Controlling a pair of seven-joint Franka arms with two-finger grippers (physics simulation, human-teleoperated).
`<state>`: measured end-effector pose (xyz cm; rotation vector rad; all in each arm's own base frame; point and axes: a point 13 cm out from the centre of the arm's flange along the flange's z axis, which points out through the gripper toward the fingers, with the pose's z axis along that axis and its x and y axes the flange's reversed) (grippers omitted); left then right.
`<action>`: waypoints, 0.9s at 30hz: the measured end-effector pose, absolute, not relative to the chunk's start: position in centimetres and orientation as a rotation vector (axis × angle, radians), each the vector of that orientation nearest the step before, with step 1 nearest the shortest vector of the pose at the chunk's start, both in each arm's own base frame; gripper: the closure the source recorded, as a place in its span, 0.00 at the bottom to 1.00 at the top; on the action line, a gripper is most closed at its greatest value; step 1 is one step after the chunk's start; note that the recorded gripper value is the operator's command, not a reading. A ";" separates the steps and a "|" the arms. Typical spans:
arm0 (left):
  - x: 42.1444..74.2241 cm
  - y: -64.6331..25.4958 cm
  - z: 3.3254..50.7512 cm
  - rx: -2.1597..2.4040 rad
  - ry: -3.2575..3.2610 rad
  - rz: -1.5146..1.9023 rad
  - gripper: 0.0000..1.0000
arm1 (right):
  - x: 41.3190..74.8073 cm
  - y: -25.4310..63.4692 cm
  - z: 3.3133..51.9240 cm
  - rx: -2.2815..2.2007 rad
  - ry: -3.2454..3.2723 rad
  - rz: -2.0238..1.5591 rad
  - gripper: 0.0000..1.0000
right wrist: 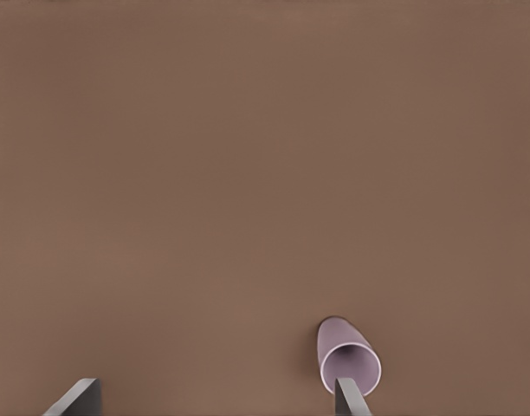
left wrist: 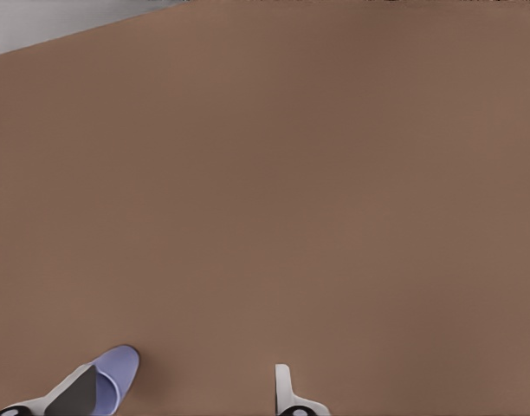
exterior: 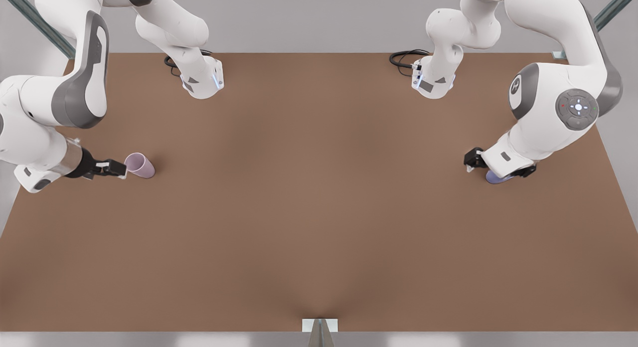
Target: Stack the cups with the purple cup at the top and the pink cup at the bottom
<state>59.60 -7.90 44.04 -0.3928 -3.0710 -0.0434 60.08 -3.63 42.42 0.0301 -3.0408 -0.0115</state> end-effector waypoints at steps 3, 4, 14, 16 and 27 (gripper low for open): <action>59.8 -7.9 43.9 -0.406 -3.073 -0.047 0.00 | 60.5 -3.5 42.5 0.042 -3.058 -0.005 0.00; 59.7 -7.9 43.6 -0.410 -3.068 -0.048 0.00 | 60.6 -3.4 42.5 0.046 -3.062 -0.004 0.00; 52.2 -11.2 33.7 -0.493 -2.770 -0.040 0.00 | 55.2 -5.0 33.8 0.083 -3.002 0.072 0.00; 51.5 -11.3 33.2 -0.496 -2.734 -0.046 0.00 | 55.7 -6.8 32.8 0.062 -3.018 0.090 0.00; 49.8 -9.4 32.0 -0.452 -2.651 -0.057 0.00 | 46.3 -18.6 24.0 -0.137 -3.038 0.085 0.00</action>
